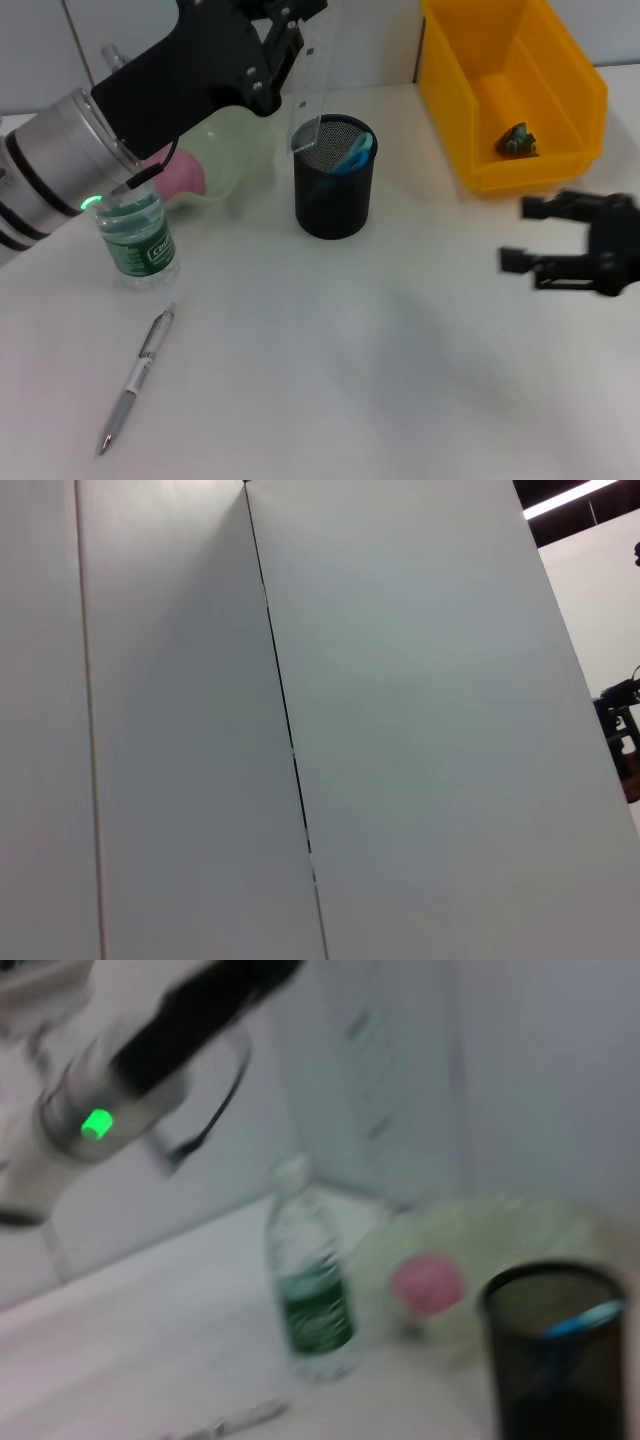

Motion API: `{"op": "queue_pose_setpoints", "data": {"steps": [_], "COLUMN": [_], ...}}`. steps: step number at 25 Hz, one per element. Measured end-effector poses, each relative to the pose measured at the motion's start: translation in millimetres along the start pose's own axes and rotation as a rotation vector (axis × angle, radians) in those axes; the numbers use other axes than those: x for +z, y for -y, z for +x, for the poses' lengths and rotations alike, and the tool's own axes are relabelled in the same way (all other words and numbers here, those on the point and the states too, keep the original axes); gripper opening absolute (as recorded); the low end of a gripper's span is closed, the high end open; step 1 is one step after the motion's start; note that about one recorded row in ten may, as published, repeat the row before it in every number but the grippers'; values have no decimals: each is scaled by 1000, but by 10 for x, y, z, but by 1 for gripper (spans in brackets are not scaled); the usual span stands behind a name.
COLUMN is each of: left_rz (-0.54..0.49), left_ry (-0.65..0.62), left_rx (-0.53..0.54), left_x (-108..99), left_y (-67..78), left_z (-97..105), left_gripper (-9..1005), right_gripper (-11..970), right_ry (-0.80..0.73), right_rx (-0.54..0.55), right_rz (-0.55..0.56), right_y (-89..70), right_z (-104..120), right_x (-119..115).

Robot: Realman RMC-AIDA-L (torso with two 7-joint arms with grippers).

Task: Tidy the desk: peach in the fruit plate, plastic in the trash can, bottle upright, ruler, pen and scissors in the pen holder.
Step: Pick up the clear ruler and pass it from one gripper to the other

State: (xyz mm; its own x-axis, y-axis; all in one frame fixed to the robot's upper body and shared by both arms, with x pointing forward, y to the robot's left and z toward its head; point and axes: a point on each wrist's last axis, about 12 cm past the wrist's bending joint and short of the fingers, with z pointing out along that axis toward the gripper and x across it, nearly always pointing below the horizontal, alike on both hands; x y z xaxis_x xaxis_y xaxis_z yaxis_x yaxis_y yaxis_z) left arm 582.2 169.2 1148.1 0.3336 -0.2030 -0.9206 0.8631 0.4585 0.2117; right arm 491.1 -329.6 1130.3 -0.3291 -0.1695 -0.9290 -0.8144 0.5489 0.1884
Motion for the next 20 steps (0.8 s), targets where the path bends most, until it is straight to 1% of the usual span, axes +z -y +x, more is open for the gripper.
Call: {"op": "queue_pose_setpoints", "data": {"steps": [1, 2, 3, 5, 6, 7, 9, 10, 12, 13, 16, 17, 18, 19, 20], "left_rz": [8, 8, 11, 7, 12, 23, 33, 64, 64, 102, 113, 113, 131, 177, 177], "left_ry": [-4, -4, -17, -23, -23, -22, -21, -16, -16, 2, 8, 8, 7, -22, -22], "left_rx": [-38, -38, -69, -90, -105, -119, -130, -152, -152, -187, -200, -200, -219, -256, -256], "left_x": [-56, -56, -126, -161, -184, -206, -224, -255, -255, -298, -315, -315, -341, -372, -372], "left_y": [3, 3, 21, 22, 22, 31, 42, 77, 77, 131, 135, 135, 141, 181, 181], "left_z": [-30, -30, -27, -20, -24, -30, -35, -47, -47, -73, -87, -87, -97, -86, -86], "left_gripper": [12, 12, 12, 12, 12, 12, 12, 12, 11, 11, 11, 11, 11, 11, 12], "right_gripper": [846, 845, 845, 845, 845, 845, 845, 845, 845, 845, 845, 845, 845, 846, 846], "right_ry": [38, 38, 53, 79, 93, 93, 109, 118, 131, 134, 166, 166, 177, 189, 200], "right_rx": [-11, -11, -18, -40, -66, -66, -102, -119, -148, -160, -205, -205, -209, -210, -207], "right_rz": [18, 18, 22, 33, 28, 28, 17, 12, 2, -4, -25, -25, -26, -28, -39], "right_y": [7, 7, 3, -11, -48, -48, -95, -116, -152, -165, -203, -203, -200, -194, -177], "right_z": [-8, -8, -13, -37, -57, -57, -92, -116, -163, -178, -185, -185, -167, -147, -128], "right_x": [-167, -167, -236, -376, -482, -482, -598, -647, -728, -756, -832, -832, -832, -823, -793]}}
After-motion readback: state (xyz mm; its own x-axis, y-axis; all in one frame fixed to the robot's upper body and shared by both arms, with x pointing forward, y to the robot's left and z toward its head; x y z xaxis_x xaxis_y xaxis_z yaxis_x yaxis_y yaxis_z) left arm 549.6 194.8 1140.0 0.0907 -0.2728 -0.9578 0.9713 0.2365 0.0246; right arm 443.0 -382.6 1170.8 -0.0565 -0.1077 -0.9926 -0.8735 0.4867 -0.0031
